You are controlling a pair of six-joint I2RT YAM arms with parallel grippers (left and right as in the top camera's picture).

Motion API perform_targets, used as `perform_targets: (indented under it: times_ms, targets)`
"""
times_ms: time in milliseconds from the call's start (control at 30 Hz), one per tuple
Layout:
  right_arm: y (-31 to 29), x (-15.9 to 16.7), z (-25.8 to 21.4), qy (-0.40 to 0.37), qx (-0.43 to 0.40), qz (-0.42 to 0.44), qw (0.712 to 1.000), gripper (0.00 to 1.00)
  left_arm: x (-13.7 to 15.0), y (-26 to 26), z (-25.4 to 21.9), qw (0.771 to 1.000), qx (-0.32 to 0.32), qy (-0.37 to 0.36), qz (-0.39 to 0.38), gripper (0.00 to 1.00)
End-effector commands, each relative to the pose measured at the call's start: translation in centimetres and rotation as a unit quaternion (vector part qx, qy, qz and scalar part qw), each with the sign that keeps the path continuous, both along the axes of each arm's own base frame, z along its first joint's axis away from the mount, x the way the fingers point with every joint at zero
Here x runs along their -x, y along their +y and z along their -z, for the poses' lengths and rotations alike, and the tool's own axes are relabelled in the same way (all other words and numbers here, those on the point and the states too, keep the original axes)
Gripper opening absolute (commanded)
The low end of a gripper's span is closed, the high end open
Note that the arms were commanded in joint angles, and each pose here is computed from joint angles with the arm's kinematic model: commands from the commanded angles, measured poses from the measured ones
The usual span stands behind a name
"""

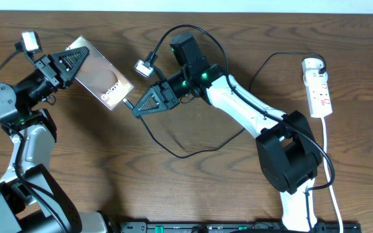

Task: Plug charger to phone and switch on socket

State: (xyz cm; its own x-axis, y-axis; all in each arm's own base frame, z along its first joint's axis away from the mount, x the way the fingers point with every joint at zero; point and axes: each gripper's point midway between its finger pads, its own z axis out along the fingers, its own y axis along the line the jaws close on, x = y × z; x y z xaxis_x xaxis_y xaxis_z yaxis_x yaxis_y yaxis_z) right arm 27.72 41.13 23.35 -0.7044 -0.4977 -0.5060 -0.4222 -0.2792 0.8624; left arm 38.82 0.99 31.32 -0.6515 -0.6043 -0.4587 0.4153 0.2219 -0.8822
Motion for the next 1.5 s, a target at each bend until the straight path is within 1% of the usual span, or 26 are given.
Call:
perform_targets:
  times_ms: [0,367,800,1133,1467]
  targets:
    - [-0.4,0.1,-2.4,-0.019,-0.018,-0.002,1.000,0.01,0.6,-0.9,-1.0,0.999,-0.023,-0.030,0.018,0.07]
    - [-0.4,-0.3,-2.9,-0.023,-0.021,0.000,1.000,0.01,0.6,-1.8,-1.1,0.999,-0.025,-0.036,0.029,0.07]
    - [-1.4,-1.8,-2.9,-0.024,-0.022,0.019,0.999,0.01,0.8,-1.9,-1.1,0.998,-0.027,-0.035,0.034,0.07]
    - [-1.1,-1.4,-2.9,-0.023,-0.021,0.013,0.999,0.01,0.7,-2.0,-1.1,0.998,-0.026,-0.035,0.035,0.07]
    - [-1.0,-1.3,-2.9,-0.023,-0.021,0.012,0.999,0.01,0.1,-2.6,-1.7,0.999,-0.010,-0.040,0.023,0.07]
